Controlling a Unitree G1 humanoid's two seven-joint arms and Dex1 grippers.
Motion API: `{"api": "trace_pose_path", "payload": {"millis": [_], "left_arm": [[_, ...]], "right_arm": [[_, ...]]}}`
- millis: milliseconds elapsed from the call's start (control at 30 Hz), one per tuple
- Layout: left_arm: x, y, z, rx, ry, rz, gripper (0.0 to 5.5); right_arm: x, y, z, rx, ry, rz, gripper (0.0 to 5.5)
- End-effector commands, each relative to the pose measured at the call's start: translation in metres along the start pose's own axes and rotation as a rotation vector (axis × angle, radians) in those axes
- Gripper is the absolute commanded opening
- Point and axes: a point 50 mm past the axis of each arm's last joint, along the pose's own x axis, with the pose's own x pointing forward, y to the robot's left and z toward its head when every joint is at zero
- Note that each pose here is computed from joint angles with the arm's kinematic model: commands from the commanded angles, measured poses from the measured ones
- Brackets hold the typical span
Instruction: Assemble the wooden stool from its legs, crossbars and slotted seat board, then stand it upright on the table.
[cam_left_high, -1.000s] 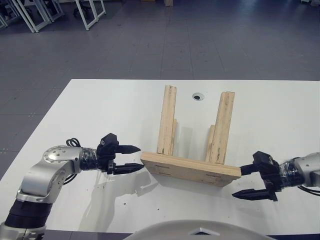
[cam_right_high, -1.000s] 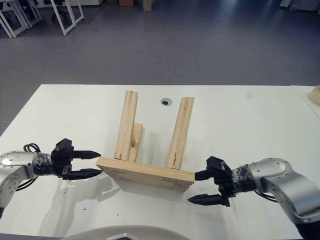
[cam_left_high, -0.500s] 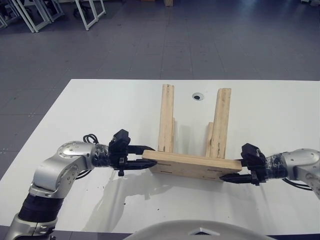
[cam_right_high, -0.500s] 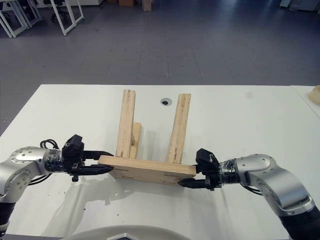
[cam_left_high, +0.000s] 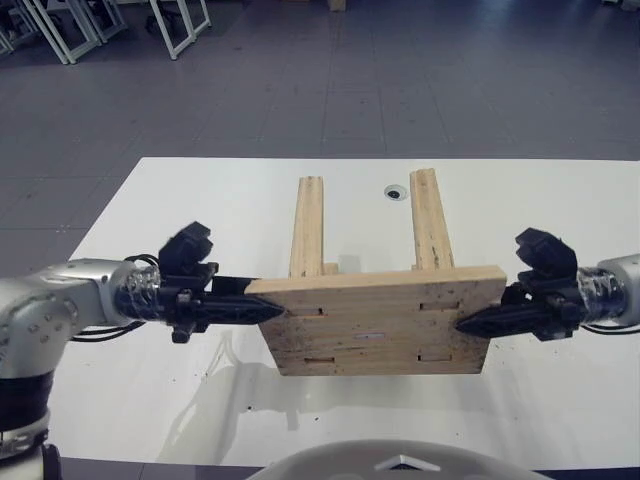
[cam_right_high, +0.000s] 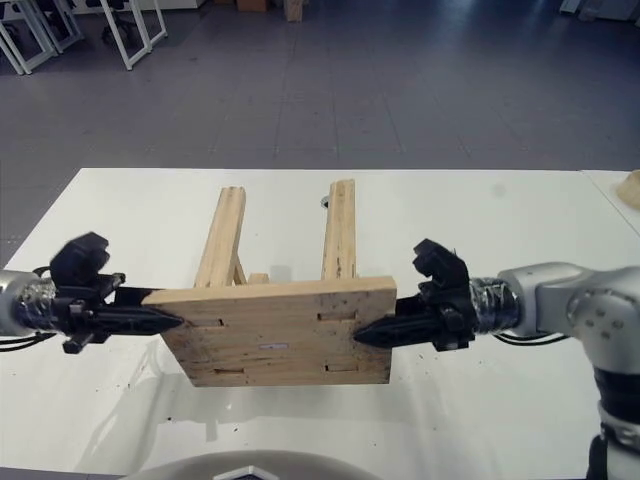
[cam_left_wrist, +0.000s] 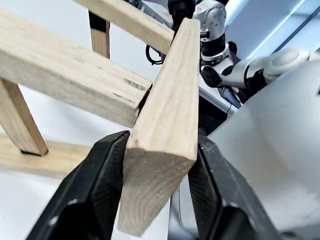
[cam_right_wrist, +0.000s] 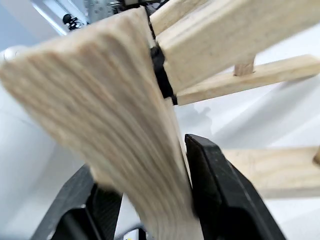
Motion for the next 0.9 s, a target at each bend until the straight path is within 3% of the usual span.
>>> {"api": "trace_pose_path", "payload": {"millis": [33,233,600,900], "left_arm": [[-0.003,-0.008,0.021,-0.082,-0.030,-0.050,1.85],[-0.005,0.011,0.036,-0.265,-0.184,-0.084,1.85],[0.003,0.050,0.036,-0.528,-0.240,0.008,1.85],[0.005,0.105,0.076,-0.634,-0.453,0.245,1.85]], "right_arm": [[0.002,0.002,0.016,0.121,0.041,0.061,1.96],[-0.003,-0.018,0.050,0.313,-0.148,0.123,1.96],[-0.003,-0.057,0.074,0.499,-0.232,-0.042,1.96],[0.003,-0.099,0.094,0.674,-0.357,-0.226,1.96]]}}
